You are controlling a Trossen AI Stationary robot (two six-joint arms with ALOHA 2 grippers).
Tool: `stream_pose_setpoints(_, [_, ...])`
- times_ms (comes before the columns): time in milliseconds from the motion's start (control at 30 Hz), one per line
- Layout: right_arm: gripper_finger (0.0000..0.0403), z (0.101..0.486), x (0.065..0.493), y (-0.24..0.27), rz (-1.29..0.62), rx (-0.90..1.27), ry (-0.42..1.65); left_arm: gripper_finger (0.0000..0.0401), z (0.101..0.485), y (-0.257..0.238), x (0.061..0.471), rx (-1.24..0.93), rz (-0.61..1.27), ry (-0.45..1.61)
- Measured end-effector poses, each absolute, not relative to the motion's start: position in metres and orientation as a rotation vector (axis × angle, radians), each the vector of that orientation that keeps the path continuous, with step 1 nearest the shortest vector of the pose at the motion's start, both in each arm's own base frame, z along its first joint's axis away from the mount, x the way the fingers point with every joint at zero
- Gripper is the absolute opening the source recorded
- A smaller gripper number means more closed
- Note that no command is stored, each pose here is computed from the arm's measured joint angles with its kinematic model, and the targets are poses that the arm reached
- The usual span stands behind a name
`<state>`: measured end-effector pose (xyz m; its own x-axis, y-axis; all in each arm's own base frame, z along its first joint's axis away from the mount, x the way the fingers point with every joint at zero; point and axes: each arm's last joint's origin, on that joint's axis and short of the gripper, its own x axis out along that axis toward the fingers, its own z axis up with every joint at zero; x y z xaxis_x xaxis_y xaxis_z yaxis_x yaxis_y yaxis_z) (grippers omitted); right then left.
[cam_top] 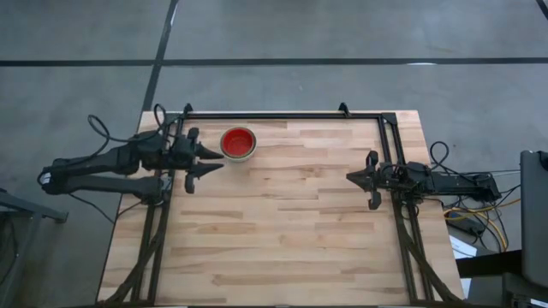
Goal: Nest bowls inside each other
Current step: Return to Home Position
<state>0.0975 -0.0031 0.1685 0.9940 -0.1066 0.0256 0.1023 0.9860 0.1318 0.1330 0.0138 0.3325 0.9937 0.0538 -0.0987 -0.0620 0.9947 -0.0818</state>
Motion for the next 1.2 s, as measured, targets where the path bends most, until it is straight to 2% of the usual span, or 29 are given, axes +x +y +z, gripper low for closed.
stream_pose_setpoints(433, [0.0034,0.168,0.098,-0.003,-0.105,0.130,-0.033,0.0127,0.306,0.010,0.114,-0.074,-0.010,0.105])
stream_pose_setpoints(1200, [0.0034,0.168,0.098,-0.003,-0.105,0.129,-0.033,0.0129,0.268,0.005,0.074,-0.079,-0.026,-0.028])
